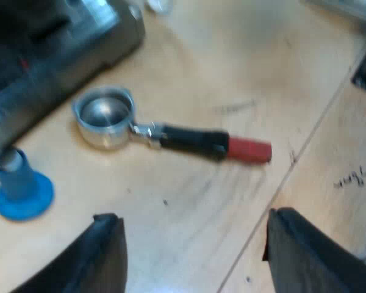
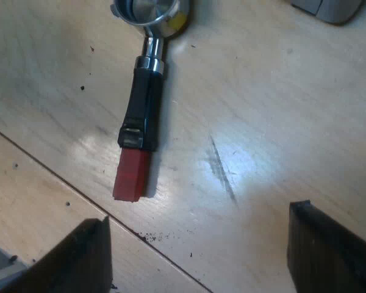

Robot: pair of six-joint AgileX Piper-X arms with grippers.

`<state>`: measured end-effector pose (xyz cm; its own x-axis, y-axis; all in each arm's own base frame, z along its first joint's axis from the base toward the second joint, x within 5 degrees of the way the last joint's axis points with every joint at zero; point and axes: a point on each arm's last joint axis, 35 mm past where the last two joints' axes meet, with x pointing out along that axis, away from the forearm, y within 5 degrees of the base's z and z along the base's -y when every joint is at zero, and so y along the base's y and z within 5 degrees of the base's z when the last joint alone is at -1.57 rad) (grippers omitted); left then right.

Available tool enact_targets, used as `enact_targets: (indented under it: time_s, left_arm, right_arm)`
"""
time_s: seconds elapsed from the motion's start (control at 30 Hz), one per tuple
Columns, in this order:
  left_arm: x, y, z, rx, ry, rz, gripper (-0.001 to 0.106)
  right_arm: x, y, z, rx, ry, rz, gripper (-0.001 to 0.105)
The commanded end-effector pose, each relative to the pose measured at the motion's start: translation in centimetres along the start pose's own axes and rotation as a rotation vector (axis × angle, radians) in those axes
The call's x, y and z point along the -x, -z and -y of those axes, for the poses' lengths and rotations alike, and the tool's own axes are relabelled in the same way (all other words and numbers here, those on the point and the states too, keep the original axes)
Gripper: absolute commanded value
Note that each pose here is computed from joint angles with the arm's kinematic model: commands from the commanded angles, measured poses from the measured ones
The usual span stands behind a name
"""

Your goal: Put the handle in the coffee machine

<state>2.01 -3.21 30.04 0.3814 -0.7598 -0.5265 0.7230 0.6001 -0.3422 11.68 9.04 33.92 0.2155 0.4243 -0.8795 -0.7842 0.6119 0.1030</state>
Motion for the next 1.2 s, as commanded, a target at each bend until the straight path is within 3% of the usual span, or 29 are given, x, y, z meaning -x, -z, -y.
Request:
enact_targets:
  time_s: [0.03,0.17,0.33,0.37,0.6,0.97,1.2]
  left_arm:
    - [-0.5,0.0,-0.1,-0.011,0.042,0.000,0.053]
    - [-0.8,0.0,0.1,-0.074,0.105,0.008,0.053]
    - [-0.8,0.0,0.1,-0.081,0.109,0.009,0.053]
    - [-0.8,0.0,0.1,-0.082,0.109,0.009,0.053]
    - [-0.8,0.0,0.1,-0.081,0.108,0.007,0.053]
    - [-0.8,0.0,0.1,-0.080,0.108,0.006,0.053]
    - [-0.8,0.0,0.1,-0.080,0.108,0.006,0.053]
  right_arm:
    - [-0.2,-0.4,-0.6,0.037,0.015,-0.016,0.063]
    - [-1.1,-0.9,-1.8,0.068,0.030,-0.054,0.063]
    - [-1.7,-1.3,-2.7,0.080,0.036,-0.070,0.063]
    - [-2.4,-1.8,-4.0,0.081,0.035,-0.076,0.063]
    - [-4.0,-1.7,-5.6,0.060,0.124,-0.104,0.063]
    - [-7.0,0.0,-5.7,-0.056,0.131,-0.138,0.063]
    - [-7.3,0.2,-5.7,-0.063,0.134,-0.148,0.063]
